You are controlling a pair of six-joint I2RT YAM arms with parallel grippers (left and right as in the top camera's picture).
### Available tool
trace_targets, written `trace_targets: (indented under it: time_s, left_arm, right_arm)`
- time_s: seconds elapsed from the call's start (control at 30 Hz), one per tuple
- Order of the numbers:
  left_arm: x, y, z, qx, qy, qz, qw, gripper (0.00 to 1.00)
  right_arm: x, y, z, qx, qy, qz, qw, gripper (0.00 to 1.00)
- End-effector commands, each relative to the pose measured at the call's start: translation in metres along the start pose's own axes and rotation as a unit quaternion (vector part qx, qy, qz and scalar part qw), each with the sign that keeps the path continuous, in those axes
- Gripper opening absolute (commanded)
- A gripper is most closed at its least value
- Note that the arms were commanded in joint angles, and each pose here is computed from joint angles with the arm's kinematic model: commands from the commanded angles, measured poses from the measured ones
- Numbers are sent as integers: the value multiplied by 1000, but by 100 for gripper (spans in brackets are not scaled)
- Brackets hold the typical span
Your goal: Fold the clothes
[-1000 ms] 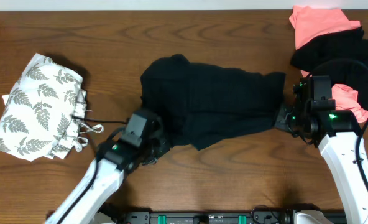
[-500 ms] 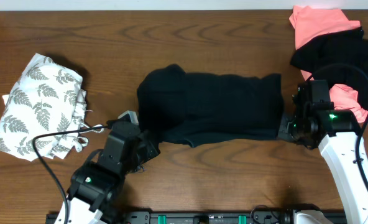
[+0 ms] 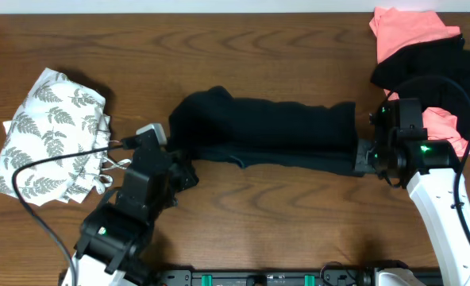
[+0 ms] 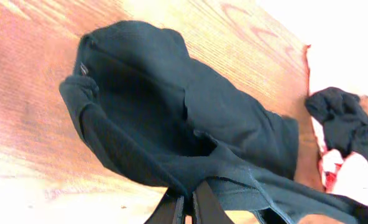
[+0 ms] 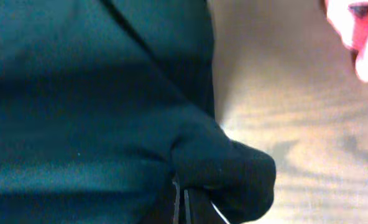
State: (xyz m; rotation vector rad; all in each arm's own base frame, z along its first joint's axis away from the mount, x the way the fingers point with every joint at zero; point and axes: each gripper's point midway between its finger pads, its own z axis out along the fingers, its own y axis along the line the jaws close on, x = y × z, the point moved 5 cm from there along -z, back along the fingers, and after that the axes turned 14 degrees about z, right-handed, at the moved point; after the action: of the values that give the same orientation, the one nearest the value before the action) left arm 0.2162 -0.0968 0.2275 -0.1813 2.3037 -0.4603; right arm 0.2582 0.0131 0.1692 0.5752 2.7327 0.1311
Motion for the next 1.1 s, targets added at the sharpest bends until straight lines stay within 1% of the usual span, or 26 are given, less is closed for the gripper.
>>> trace_targets:
  time_s: [0.0,0.1,0.27,0.37,0.57,0.7,0.9,1.07]
  left_arm:
    - [-6,5,12,-35,-1,26,999,6]
    - [-9,2,28,-37,3,56,998,6]
    - [-18,-4,55,-42,-9,84,996,6]
    - [-21,-5,72,-48,-12,105,993,6]
    - [-26,3,108,-77,-18,147,986,6]
    - [-37,8,129,-81,-40,169,981,6]
    - [-55,16,146,-85,-79,178,977,5]
    - [-62,26,155,-96,-90,173,976,6]
  right_arm:
    - [-15,5,-6,-9,-35,-16,999,1]
    - [-24,9,-6,-19,-56,-16,998,1]
    - [-38,15,5,-25,-76,-16,997,1]
    - [-48,19,21,-22,-81,-15,996,1]
    - [-58,24,63,-15,-64,-15,998,1]
    - [-69,28,86,-14,-77,-15,997,1]
    - [-81,33,100,-25,-99,-14,995,1]
    - [-89,37,100,-32,-119,-29,992,1]
